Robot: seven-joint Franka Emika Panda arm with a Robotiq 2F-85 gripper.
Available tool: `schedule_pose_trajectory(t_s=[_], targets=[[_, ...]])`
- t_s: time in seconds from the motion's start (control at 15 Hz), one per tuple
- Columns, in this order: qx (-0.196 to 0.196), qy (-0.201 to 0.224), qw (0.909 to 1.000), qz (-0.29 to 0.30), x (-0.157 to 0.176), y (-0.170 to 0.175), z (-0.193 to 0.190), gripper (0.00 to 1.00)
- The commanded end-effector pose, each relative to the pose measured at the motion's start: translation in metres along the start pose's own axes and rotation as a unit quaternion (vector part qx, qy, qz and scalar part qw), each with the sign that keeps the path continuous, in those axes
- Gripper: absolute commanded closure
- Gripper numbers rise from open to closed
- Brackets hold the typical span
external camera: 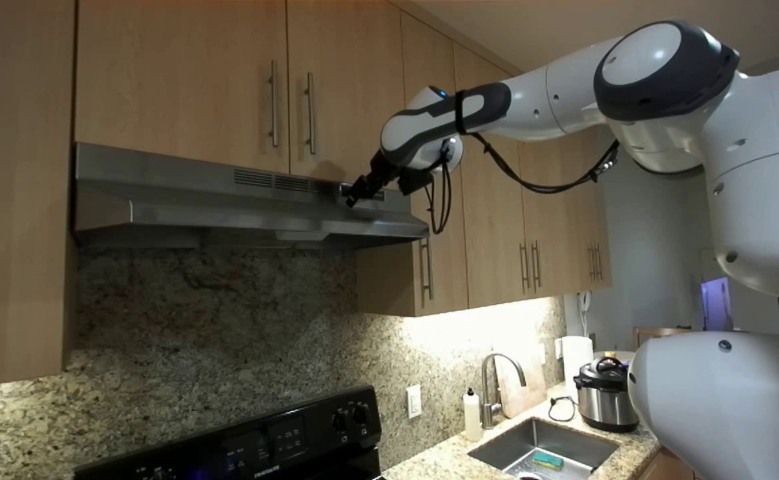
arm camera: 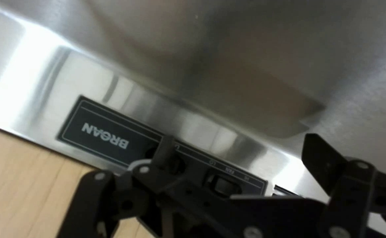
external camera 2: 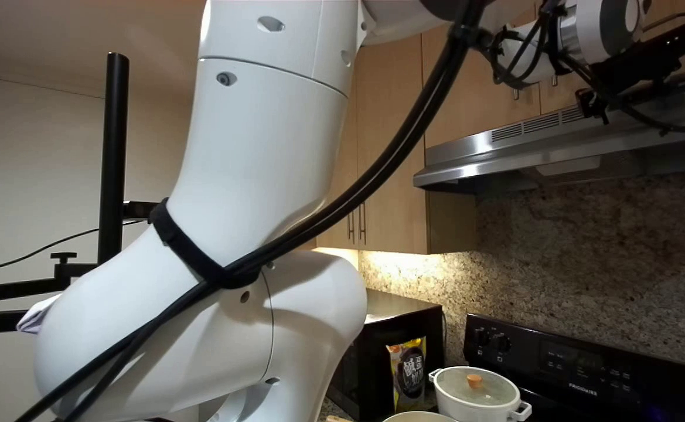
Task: Turn on the light of the hood
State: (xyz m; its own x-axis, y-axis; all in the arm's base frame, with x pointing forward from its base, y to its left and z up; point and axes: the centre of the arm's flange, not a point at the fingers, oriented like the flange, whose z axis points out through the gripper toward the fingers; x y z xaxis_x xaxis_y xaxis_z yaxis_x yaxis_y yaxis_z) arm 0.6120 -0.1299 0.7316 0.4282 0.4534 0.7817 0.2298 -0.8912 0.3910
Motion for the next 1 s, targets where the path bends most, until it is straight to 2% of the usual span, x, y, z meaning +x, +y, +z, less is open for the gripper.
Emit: schedule_pose_trajectory(t_s=[0.0,0.93], targets=[[0.004,-0.001,1.0000,-0.002,0.017,0.010,0.012,0.00],[0.022,0.012,0.9993,-0.028,0.046,-0.008,0.009,0.00]])
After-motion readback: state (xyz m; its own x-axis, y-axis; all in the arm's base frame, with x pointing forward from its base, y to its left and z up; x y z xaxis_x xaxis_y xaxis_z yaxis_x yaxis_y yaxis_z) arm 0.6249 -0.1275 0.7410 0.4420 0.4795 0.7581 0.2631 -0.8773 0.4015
